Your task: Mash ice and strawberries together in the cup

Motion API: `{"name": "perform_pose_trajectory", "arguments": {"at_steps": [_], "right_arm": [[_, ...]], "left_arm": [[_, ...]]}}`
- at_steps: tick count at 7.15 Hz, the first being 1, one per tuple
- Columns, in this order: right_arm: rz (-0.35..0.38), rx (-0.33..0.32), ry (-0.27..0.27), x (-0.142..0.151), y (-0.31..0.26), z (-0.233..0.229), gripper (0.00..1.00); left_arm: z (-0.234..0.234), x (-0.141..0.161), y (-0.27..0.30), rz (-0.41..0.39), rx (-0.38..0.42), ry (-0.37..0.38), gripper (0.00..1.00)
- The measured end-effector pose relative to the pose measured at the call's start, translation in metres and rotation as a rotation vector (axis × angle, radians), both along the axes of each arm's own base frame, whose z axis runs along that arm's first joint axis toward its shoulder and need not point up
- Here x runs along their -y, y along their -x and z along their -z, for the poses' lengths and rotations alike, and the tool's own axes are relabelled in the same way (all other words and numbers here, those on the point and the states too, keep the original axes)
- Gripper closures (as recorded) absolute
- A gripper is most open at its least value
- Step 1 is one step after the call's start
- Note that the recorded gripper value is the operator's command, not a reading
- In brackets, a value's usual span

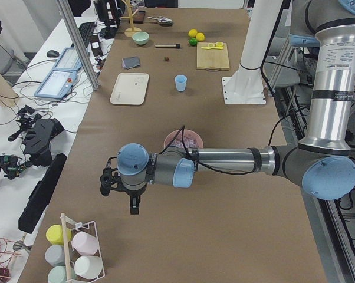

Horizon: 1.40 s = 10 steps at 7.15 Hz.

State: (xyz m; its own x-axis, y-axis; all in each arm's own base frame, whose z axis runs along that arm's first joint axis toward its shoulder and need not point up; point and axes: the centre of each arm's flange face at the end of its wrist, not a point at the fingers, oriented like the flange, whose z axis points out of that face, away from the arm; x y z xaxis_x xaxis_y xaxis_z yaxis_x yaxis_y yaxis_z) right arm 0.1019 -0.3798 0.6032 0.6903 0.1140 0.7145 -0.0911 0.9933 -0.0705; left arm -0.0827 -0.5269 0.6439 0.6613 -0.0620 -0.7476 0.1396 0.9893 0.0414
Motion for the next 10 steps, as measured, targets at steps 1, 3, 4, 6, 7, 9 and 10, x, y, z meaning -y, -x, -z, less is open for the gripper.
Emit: {"name": "perform_pose_trajectory", "arguments": {"at_steps": [1,3,4,6,7,9,10], "right_arm": [[-0.001,0.000,-0.001,0.001,0.000,0.001,0.00],[-0.001,0.000,-0.003,0.002,0.000,0.002,0.00],[-0.001,0.000,-0.004,0.003,0.000,0.002,0.00],[0.000,-0.001,-0.004,0.003,0.000,0.002,0.00],[0.000,-0.001,-0.005,0.003,0.000,0.002,0.00],[0.000,0.002,-0.022,0.003,0.001,0.011,0.00],[0.002,0.014,-0.042,0.005,0.003,0.021,0.00]], "left_arm": [[-0.005,0.011,-0.015,-0.029,0.015,0.007,0.02],[0.000,0.025,-0.024,-0.044,0.021,0.005,0.02],[0.005,0.028,-0.025,-0.045,0.021,-0.002,0.02],[0.007,0.029,-0.025,-0.046,0.020,-0.005,0.02],[0.008,0.030,-0.025,-0.046,0.020,-0.006,0.02],[0.009,0.030,-0.025,-0.045,0.014,-0.007,0.02],[0.010,0.029,-0.025,-0.046,0.002,-0.007,0.02]]}}
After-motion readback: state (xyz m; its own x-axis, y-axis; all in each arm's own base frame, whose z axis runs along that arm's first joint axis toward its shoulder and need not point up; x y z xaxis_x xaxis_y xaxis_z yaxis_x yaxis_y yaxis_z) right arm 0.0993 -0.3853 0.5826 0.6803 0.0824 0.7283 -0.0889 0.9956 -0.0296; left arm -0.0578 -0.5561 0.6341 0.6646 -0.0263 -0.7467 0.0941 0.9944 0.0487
